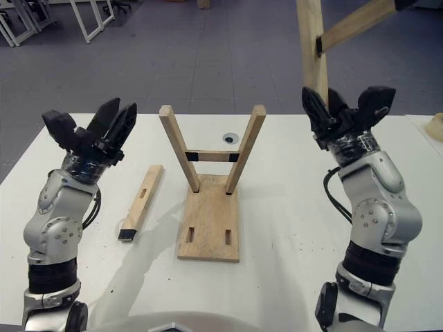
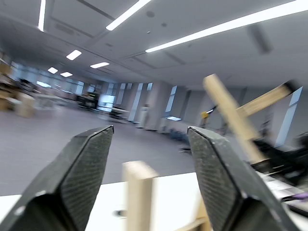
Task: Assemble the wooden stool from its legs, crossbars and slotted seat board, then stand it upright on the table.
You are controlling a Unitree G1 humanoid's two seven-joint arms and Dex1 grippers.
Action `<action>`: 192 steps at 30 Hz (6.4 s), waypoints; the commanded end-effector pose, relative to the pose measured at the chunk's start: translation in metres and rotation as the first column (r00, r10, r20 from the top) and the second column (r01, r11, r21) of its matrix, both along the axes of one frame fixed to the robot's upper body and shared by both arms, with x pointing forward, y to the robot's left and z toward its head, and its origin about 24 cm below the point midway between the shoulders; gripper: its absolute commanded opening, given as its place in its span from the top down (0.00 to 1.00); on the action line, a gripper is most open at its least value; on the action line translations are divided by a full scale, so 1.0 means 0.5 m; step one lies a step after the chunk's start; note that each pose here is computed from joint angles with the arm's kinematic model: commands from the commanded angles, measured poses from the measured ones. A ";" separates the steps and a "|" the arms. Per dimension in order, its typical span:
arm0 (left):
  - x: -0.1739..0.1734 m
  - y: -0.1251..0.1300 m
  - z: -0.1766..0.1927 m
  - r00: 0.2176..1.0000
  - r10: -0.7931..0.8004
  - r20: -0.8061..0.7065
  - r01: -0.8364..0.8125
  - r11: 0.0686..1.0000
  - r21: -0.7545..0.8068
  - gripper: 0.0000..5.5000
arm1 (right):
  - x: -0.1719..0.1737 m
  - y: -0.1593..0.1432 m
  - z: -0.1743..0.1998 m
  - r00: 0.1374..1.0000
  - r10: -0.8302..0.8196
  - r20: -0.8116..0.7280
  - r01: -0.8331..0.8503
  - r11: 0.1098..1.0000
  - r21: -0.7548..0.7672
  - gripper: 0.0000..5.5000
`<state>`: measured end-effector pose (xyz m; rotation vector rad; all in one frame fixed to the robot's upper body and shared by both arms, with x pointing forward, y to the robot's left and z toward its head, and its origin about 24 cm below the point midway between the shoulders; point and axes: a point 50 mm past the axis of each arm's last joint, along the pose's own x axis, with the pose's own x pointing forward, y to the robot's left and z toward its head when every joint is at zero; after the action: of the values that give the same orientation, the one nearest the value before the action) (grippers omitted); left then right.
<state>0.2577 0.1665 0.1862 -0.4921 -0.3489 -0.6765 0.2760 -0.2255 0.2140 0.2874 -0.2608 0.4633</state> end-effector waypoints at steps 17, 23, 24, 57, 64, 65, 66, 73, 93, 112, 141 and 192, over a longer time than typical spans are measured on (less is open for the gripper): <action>-0.039 -0.100 0.094 0.808 -0.563 -0.172 0.491 0.806 -0.331 0.11 | -0.058 0.210 0.062 0.479 0.876 -0.052 -0.873 0.482 0.074 0.62; -0.042 -0.097 0.097 0.795 -0.589 -0.144 0.525 0.788 -0.321 0.28 | -0.062 0.219 0.051 0.459 0.885 -0.074 -0.880 0.465 0.097 0.62; -0.046 -0.096 0.095 0.786 -0.601 -0.145 0.541 0.783 -0.308 0.30 | -0.061 0.219 0.049 0.459 0.885 -0.082 -0.880 0.465 0.096 0.62; -0.069 0.006 -0.066 0.850 -0.492 -0.189 0.527 0.801 0.284 0.63 | -0.089 0.109 -0.195 0.644 0.441 -0.625 -0.761 0.448 -0.469 0.41; -0.060 -0.018 -0.144 0.802 -0.567 -0.188 0.592 0.716 0.369 0.63 | -0.084 0.142 -0.269 0.667 0.393 -0.633 -0.745 0.387 -0.544 0.41; -0.058 -0.020 -0.154 0.794 -0.575 -0.194 0.602 0.703 0.380 0.63 | -0.087 0.148 -0.276 0.661 0.395 -0.638 -0.751 0.366 -0.550 0.41; -0.058 -0.022 -0.163 0.786 -0.584 -0.202 0.612 0.689 0.389 0.63 | -0.091 0.151 -0.282 0.653 0.395 -0.646 -0.757 0.339 -0.558 0.41; -0.058 -0.031 -0.196 0.750 -0.623 -0.222 0.653 0.646 0.395 0.63 | -0.078 0.120 -0.294 0.677 0.329 -0.658 -0.730 0.188 -0.657 0.41; -0.092 -0.021 -0.315 0.760 -0.553 -0.341 0.618 0.452 0.643 0.63 | -0.104 0.077 -0.320 0.663 0.320 -0.676 -0.741 0.152 -0.654 0.41; -0.138 -0.019 -0.232 0.856 -0.516 -0.004 0.346 0.568 0.747 0.39 | -0.134 0.079 -0.341 0.663 0.306 -0.683 -0.748 0.227 -0.624 0.41; -0.159 0.087 -0.335 0.710 0.577 -0.404 -0.064 0.624 0.779 0.61 | -0.099 0.033 -0.309 0.783 0.124 -0.610 -0.582 0.490 -0.648 0.41; -0.066 -0.066 0.084 0.735 -0.655 -0.176 0.677 0.718 0.161 0.62 | -0.041 0.209 0.130 0.393 0.904 -0.167 -0.894 0.418 0.159 0.41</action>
<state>0.2275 0.1349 0.2295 -0.4816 0.0053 -1.3714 0.2579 -0.1225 0.2734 0.5886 0.1764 1.5334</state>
